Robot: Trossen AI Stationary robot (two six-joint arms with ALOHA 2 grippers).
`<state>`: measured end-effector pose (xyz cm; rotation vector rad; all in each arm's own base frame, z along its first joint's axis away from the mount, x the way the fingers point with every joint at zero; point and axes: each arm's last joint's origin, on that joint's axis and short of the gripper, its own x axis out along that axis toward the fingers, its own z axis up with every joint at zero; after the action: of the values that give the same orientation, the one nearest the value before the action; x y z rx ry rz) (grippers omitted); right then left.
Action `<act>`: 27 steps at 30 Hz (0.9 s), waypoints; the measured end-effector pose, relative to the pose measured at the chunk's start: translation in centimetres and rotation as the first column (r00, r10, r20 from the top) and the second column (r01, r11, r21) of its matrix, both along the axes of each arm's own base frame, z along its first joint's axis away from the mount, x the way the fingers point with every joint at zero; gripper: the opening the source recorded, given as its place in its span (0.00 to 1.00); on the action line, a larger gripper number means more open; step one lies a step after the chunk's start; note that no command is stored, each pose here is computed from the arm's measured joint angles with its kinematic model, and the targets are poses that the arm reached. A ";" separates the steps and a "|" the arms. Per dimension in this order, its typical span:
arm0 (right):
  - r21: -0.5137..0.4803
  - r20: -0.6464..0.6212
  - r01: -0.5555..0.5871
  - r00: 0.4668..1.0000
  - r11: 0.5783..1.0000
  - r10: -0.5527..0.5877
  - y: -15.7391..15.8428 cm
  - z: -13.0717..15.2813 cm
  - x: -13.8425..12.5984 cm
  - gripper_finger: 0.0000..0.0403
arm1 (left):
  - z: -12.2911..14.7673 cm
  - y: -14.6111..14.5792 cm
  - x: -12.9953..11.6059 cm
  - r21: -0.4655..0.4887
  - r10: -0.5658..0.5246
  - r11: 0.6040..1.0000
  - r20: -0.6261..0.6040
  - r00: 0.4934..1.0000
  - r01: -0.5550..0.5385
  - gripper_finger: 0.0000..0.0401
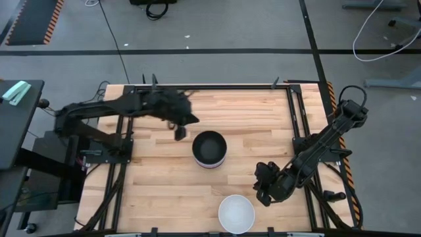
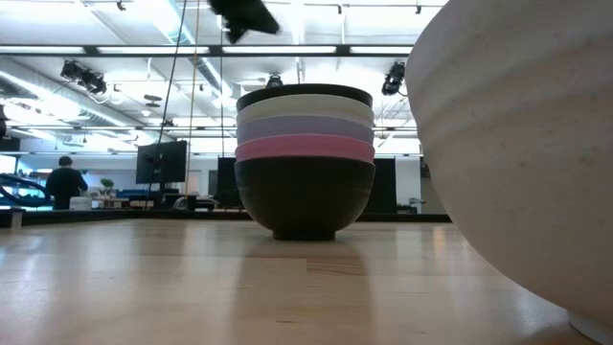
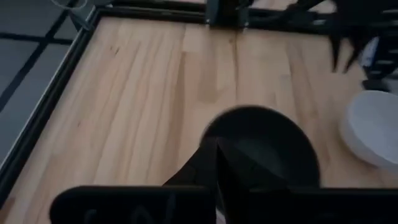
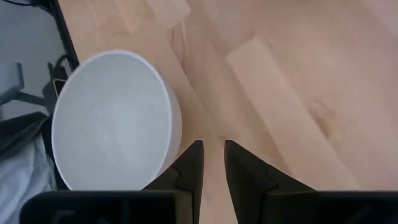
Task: Nest bowls inside each other
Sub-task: Stack the white bowl on top of the black bowl
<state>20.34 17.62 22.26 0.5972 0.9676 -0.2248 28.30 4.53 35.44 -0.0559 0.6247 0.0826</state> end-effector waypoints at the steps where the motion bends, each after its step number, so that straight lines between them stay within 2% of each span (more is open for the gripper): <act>1: 0.011 -0.013 0.005 1.000 1.000 -0.005 0.1 -0.2 0.1 0.18 | 0.0 -0.2 -0.8 0.002 0.001 1.000 0.025 1.000 -0.001 0.05; 8: 0.057 -0.042 -0.005 0.999 0.998 0.007 2.0 -0.8 1.2 0.18 | -1.3 -1.0 -6.0 0.006 0.027 1.000 0.206 0.978 -0.029 0.11; 12: 0.057 -0.052 -0.021 0.998 0.998 0.024 3.5 -0.6 2.1 0.18 | -3.2 -1.2 -7.9 0.019 0.047 0.998 0.239 0.970 -0.053 0.10; 19: 0.040 -0.210 0.029 0.978 0.999 -0.020 4.7 -1.1 3.2 0.18 | -4.7 -1.4 -9.4 0.026 0.056 0.997 0.308 0.950 -0.067 0.08; 27: 0.055 -0.264 0.027 0.964 0.998 -0.012 5.5 -2.2 4.3 0.18 | -4.9 -1.4 -9.5 0.035 0.058 0.997 0.314 0.948 -0.072 0.08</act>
<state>24.63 23.13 20.02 0.6411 1.2298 -0.2997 18.82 3.15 30.58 -0.0441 0.3029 0.1490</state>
